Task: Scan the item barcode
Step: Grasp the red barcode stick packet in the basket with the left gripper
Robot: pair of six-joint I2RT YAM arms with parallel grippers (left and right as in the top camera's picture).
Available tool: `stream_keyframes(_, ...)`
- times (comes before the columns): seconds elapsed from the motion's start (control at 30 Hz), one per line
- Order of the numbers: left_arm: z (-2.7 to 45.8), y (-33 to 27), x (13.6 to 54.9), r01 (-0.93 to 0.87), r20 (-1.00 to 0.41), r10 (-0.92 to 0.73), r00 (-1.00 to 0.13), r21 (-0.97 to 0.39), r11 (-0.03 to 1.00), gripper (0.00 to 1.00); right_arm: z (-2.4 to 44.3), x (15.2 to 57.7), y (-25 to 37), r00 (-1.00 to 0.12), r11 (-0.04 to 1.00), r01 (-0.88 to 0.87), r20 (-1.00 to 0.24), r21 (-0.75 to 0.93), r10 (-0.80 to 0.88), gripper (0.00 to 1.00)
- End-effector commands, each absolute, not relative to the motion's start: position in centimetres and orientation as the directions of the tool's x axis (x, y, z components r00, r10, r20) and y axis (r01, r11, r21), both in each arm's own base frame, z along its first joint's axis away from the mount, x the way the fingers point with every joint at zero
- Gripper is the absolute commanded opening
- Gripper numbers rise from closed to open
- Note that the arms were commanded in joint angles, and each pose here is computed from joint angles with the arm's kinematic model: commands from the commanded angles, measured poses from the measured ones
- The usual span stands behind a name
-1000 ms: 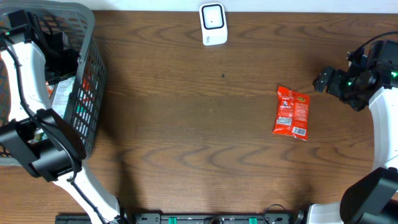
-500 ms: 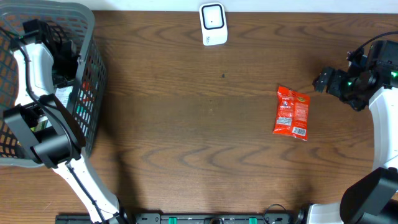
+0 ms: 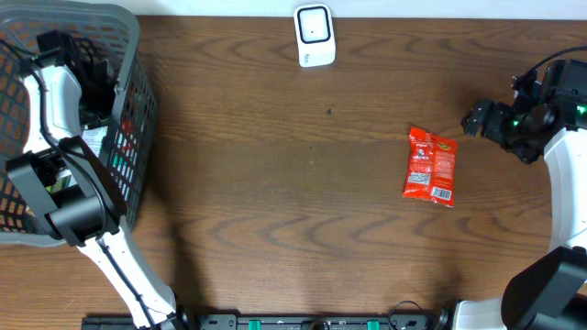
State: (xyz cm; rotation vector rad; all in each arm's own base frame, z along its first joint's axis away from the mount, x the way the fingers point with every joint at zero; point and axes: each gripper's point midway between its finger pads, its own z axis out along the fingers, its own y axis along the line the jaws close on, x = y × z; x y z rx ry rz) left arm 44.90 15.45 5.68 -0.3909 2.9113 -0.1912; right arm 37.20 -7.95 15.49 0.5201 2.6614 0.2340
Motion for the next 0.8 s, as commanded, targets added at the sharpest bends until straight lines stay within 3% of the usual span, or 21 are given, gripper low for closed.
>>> stream_keyframes(0.0, 3.3, 14.8, 43.8, -0.251, -0.117, -0.272, -0.955, -0.162, 0.954, 0.48, 15.7, 37.4, -8.1, -0.843, 0.918, 0.317, -0.373, 0.240, 0.388, 0.99)
stream_keyframes(0.1, 3.0, 15.0, 43.6, -0.254, -0.115, -0.271, -0.956, -0.148, 0.956, 0.47, 15.7, 37.4, -8.2, -0.843, 0.918, 0.317, -0.373, 0.240, 0.388, 0.99)
stream_keyframes(0.2, 3.1, 15.2, 44.0, -0.262, -0.129, -0.282, -0.951, -0.147, 0.954, 0.26, 15.7, 37.4, -8.1, -0.843, 0.918, 0.317, -0.373, 0.240, 0.388, 0.99)
stream_keyframes(0.57, 4.0, 15.4, 44.6, -0.259, -0.159, -0.281, -0.947, -0.144, 0.955, 0.19, 15.7, 37.4, -8.1, -0.843, 0.918, 0.317, -0.373, 0.240, 0.388, 0.99)
stream_keyframes(0.67, 5.5, 15.6, 45.0, -0.257, -0.194, -0.281, -0.940, -0.140, 0.956, 0.10, 15.7, 37.4, -8.1, -0.843, 0.918, 0.317, -0.373, 0.240, 0.388, 0.99)
stream_keyframes(0.77, 8.4, 15.9, 45.8, -0.249, -0.265, -0.275, -0.924, -0.130, 0.960, 0.09, 15.7, 37.4, -8.1, -0.843, 0.918, 0.317, -0.373, 0.240, 0.388, 0.99)
